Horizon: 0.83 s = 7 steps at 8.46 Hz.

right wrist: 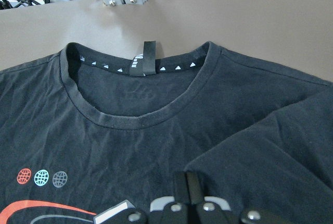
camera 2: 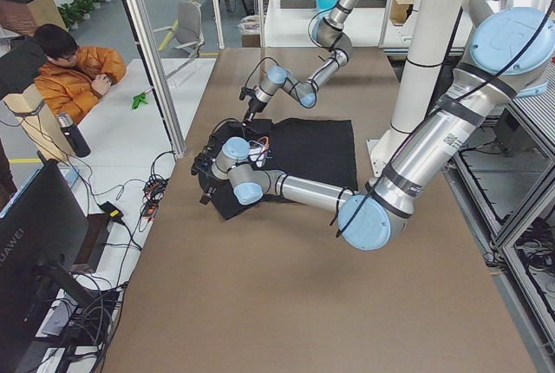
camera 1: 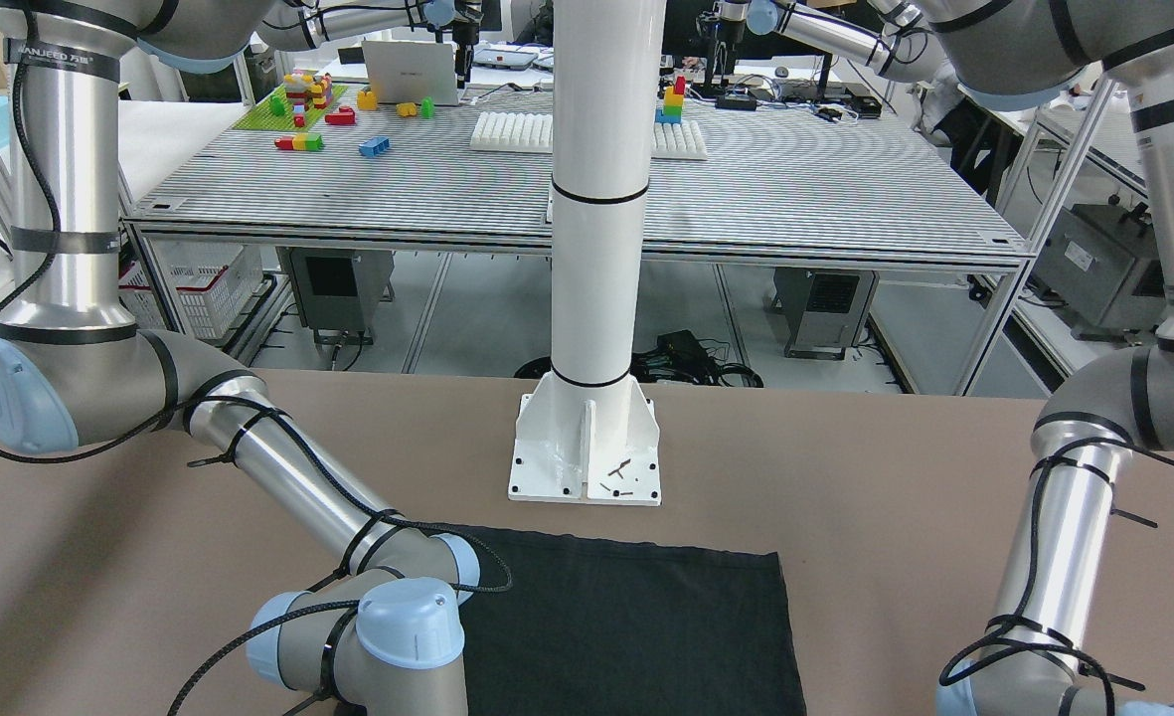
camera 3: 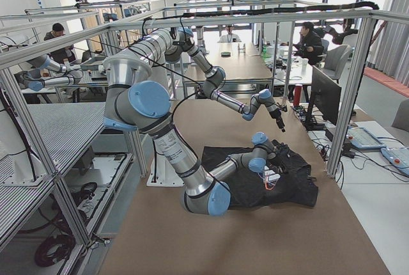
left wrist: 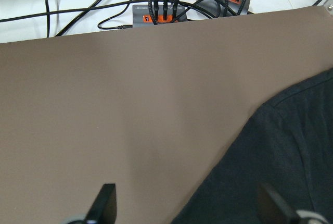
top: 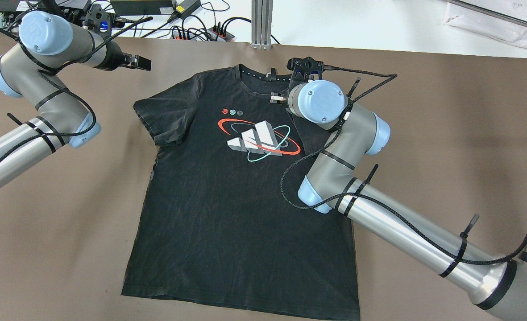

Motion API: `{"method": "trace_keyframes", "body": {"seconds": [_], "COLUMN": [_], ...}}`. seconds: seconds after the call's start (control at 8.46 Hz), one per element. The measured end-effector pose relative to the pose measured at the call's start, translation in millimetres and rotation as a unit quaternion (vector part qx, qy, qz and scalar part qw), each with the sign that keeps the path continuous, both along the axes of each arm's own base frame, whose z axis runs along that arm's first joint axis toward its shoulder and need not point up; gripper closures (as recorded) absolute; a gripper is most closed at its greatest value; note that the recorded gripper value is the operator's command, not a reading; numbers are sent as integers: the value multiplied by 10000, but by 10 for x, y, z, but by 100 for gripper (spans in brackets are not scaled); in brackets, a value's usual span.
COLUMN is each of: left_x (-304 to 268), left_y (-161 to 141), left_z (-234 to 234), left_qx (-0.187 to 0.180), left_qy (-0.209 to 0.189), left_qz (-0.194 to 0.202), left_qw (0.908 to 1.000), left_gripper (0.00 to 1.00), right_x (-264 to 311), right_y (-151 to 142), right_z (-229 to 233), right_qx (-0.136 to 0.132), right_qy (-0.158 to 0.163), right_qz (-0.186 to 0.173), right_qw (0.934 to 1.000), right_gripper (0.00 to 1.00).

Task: Fold clothes
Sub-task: 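Grasp the sleeve nearest the right gripper and fold it inward over the shirt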

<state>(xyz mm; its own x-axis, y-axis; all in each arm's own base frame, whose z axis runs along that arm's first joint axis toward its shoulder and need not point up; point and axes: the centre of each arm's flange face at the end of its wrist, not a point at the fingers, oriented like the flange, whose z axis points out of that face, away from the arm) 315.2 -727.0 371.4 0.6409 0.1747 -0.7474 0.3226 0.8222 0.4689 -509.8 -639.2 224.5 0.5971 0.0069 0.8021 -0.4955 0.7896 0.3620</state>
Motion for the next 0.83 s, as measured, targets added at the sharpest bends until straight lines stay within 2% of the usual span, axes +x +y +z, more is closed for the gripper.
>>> {"method": "trace_keyframes", "body": {"seconds": [0.24, 0.47, 0.59, 0.71, 0.83], "left_x": [1, 5, 7, 11, 19], "left_y": [-4, -3, -4, -3, -2], "left_z": [5, 6, -1, -4, -13], "left_qx": [-3, -4, 2, 5, 11], "left_qy": [-7, -8, -4, -2, 1], "left_qz": [-25, -26, -25, -23, -19], "left_qw": [10000, 10000, 10000, 10000, 10000], "left_gripper": [5, 5, 5, 5, 5], "right_x": [-31, -38, -46, -57, -61], "right_y": [-74, -98, -104, -105, -105], "right_z": [59, 1, -78, -122, -129], "right_qx": [6, 46, 71, 81, 81], "right_qy": [116, 99, 59, 35, 31], "right_qz": [130, 188, 203, 205, 205], "right_qw": [9998, 9998, 9998, 9998, 9998], "right_gripper": [100, 100, 38, 6, 6]}}
